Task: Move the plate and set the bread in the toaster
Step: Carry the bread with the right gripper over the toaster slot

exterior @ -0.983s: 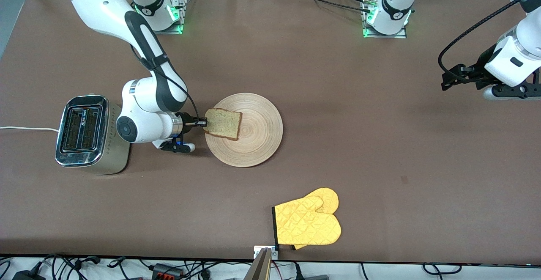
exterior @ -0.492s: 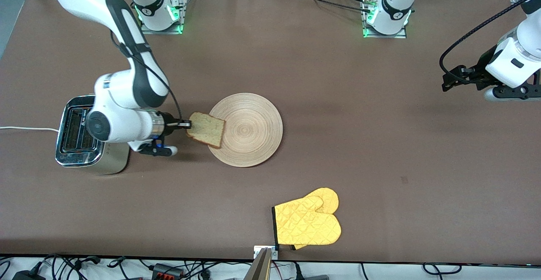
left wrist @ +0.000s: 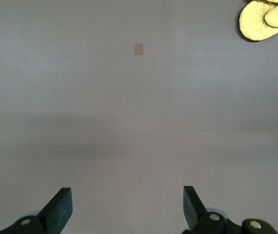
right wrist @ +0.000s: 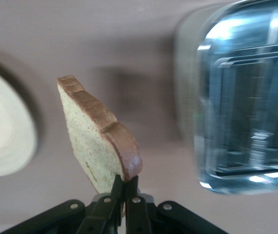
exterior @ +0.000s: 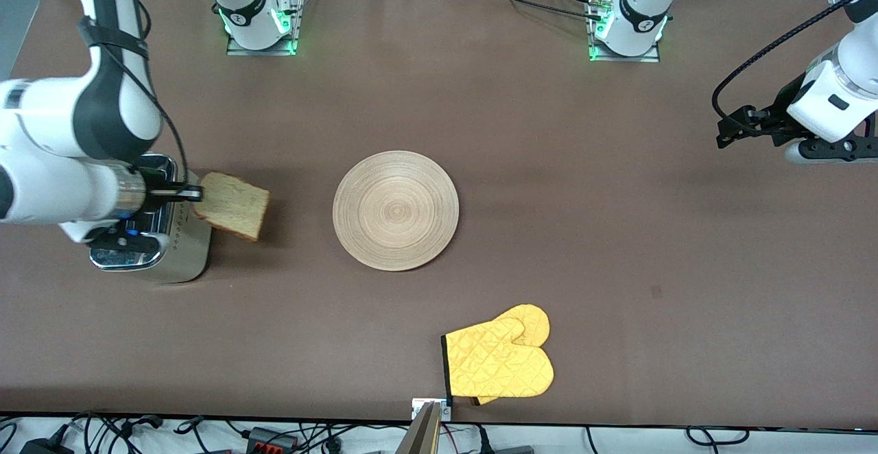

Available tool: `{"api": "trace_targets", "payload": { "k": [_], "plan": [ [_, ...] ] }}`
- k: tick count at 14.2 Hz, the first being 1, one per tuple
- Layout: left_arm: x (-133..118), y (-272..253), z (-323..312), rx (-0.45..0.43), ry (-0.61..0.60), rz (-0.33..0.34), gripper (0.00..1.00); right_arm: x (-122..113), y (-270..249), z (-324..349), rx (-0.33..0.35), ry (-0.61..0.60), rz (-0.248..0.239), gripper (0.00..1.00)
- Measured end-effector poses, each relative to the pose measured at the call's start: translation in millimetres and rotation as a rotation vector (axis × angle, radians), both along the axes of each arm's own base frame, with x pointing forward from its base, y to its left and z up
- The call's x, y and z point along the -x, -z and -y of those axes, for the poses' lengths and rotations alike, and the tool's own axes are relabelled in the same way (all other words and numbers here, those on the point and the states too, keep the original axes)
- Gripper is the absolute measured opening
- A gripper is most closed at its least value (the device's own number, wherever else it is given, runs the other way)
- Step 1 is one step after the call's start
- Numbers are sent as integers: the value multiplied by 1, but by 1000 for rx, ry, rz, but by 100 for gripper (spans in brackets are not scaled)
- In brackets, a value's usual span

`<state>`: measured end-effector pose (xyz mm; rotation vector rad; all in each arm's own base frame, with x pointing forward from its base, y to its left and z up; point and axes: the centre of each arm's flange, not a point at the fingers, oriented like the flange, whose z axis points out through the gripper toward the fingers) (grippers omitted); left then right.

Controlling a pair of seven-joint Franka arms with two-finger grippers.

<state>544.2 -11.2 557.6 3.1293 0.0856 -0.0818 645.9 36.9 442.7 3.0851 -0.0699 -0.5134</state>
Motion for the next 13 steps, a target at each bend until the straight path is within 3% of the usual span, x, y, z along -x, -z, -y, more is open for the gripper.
{"api": "trace_targets", "payload": {
  "k": [4, 7, 13],
  "plan": [
    [3, 1, 8, -1, 15, -18, 100, -1, -41, 41, 149, -132, 6, 5],
    [3, 1, 11, -1, 20, -21, 100, 0, -45, 65, 270, -165, -15, 5],
    [4, 0, 18, -2, 34, -20, 100, -7, -32, 73, 382, -194, -39, 5]
  ]
}}
